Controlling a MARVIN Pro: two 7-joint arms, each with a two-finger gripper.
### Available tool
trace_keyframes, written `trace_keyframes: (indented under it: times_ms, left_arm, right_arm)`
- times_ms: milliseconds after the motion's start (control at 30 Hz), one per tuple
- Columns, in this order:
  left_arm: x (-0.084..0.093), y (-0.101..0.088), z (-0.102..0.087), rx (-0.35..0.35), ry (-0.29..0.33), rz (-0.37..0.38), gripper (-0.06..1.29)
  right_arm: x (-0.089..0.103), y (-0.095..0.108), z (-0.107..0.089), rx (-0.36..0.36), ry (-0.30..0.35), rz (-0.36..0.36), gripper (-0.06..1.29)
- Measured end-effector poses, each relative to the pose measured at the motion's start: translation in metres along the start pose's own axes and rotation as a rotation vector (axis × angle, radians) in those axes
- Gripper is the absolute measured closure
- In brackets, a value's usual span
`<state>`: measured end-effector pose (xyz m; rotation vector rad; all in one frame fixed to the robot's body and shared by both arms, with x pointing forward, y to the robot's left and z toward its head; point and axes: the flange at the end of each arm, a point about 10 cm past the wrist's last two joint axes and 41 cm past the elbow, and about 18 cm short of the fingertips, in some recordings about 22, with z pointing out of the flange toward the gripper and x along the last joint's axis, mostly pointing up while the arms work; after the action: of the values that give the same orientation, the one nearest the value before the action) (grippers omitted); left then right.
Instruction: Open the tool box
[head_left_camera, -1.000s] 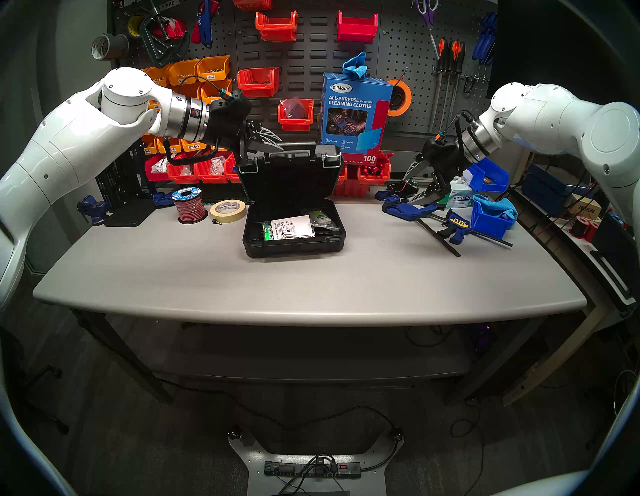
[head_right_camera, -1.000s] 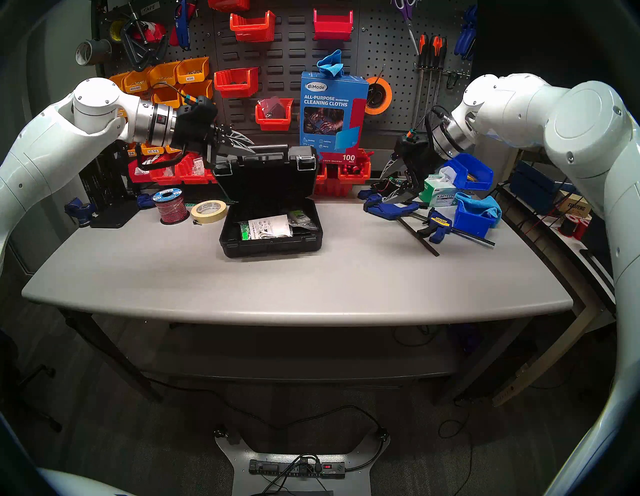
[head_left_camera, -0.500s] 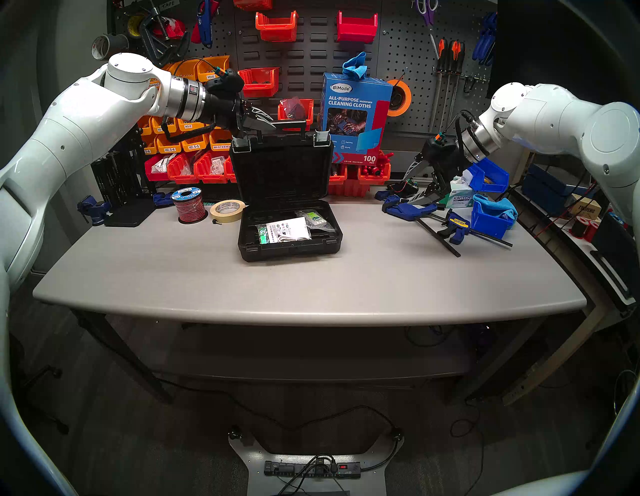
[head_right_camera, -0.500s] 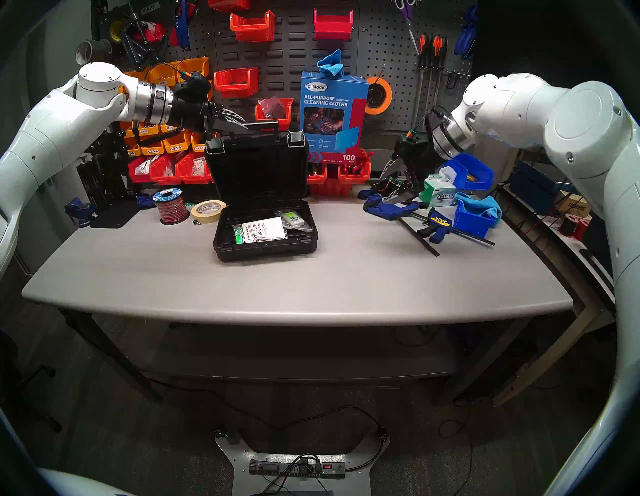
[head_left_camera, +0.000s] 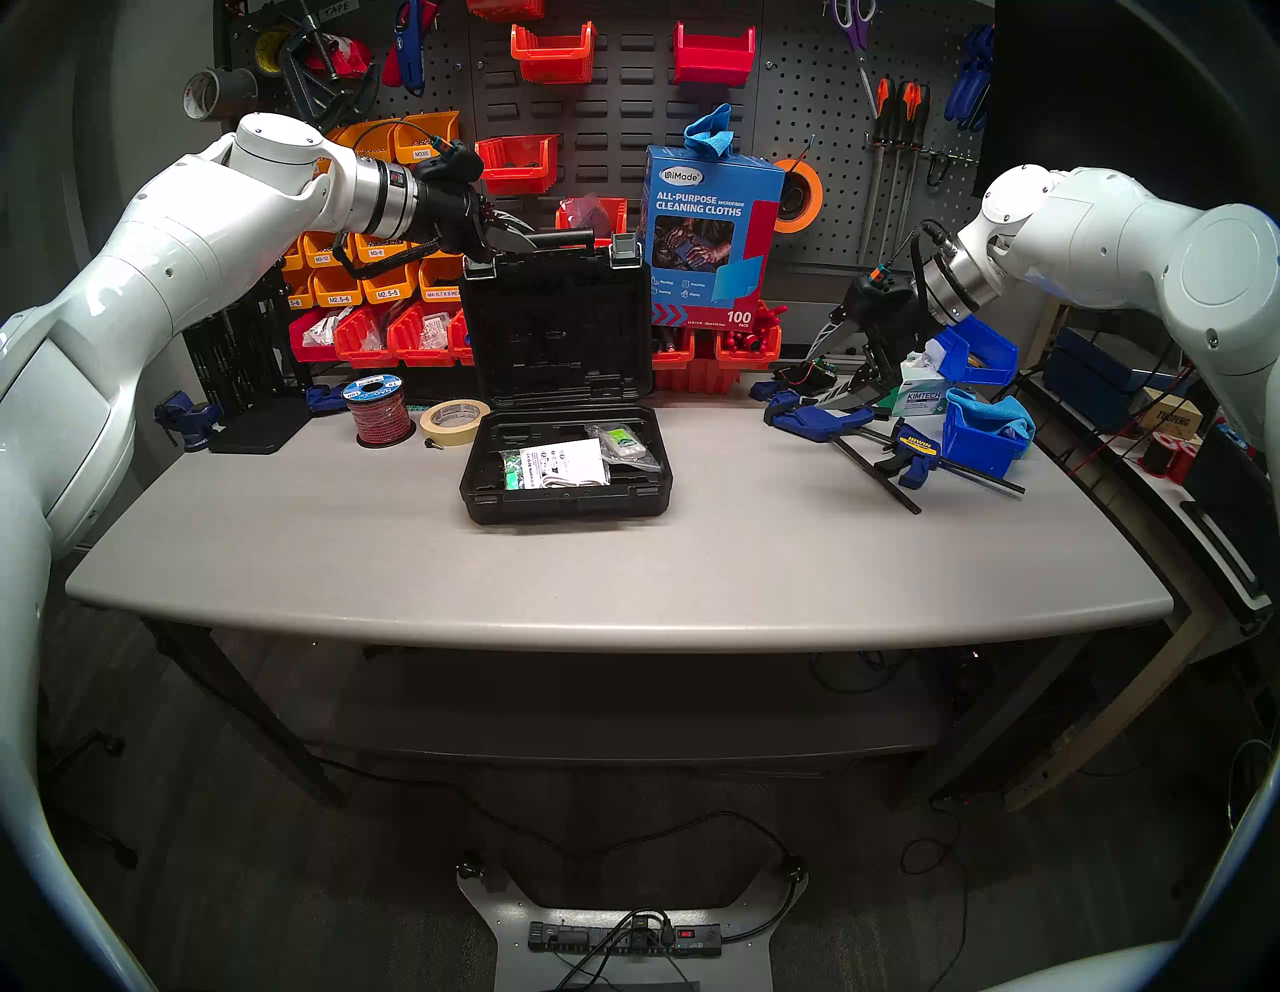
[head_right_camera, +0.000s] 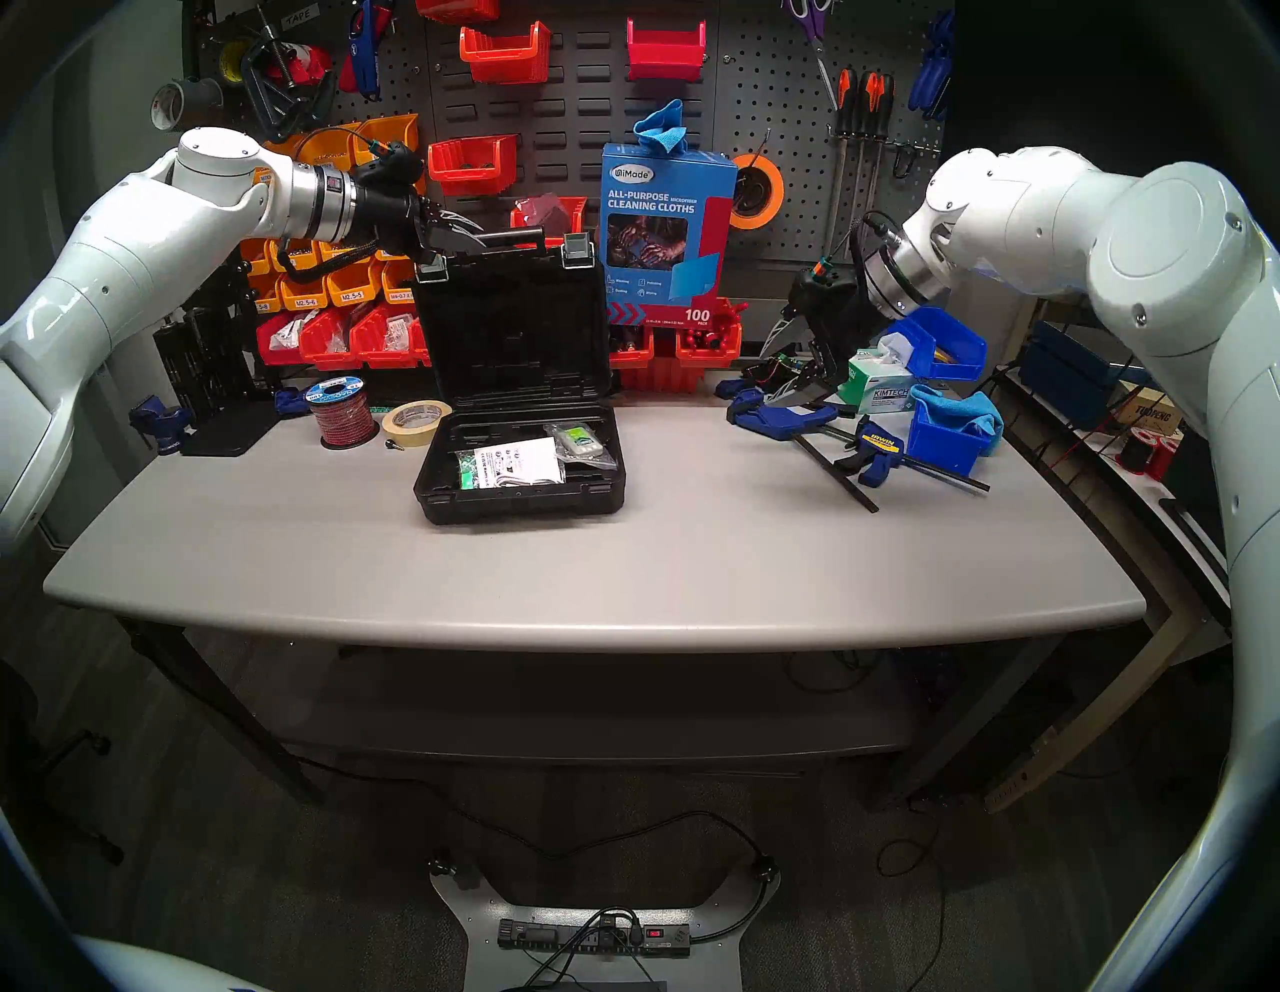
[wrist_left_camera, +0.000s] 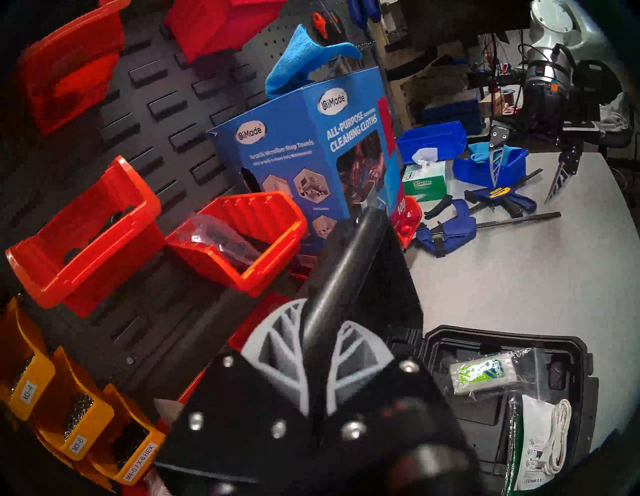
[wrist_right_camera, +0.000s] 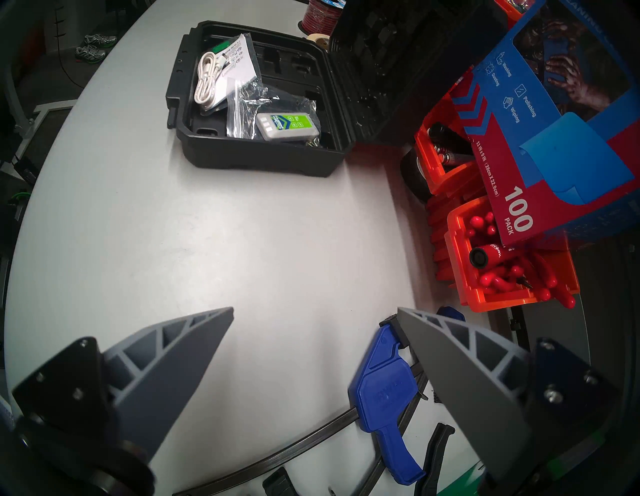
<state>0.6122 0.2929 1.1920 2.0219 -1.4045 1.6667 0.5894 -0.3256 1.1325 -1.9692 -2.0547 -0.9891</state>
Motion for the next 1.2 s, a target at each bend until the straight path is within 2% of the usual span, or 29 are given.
trace_keyframes:
  times_ms: [233, 267, 333, 467, 800, 1200]
  left_arm:
    - [-0.041, -0.003, 0.014, 0.023, -0.092, -0.062, 1.21]
    - [-0.046, -0.003, 0.015, 0.026, -0.103, -0.069, 1.25]
    - [-0.053, -0.004, 0.017, 0.026, -0.118, -0.081, 1.25]
    - [-0.061, -0.005, 0.020, 0.018, -0.129, -0.100, 1.25]
    - [-0.067, -0.002, 0.029, -0.006, -0.142, -0.116, 1.25]
    - [-0.078, 0.008, 0.037, -0.075, -0.187, -0.099, 1.25]
  right_arm:
    - [0.000, 0.000, 0.000, 0.000, 0.000, 0.000, 0.00]
    - [0.000, 0.000, 0.000, 0.000, 0.000, 0.000, 0.00]
    - [0.000, 0.000, 0.000, 0.000, 0.000, 0.000, 0.00]
    - [0.000, 0.000, 0.000, 0.000, 0.000, 0.000, 0.00]
    - [0.000, 0.000, 0.000, 0.000, 0.001, 0.000, 0.00]
    - [0.000, 0.000, 0.000, 0.000, 0.001, 0.000, 0.00]
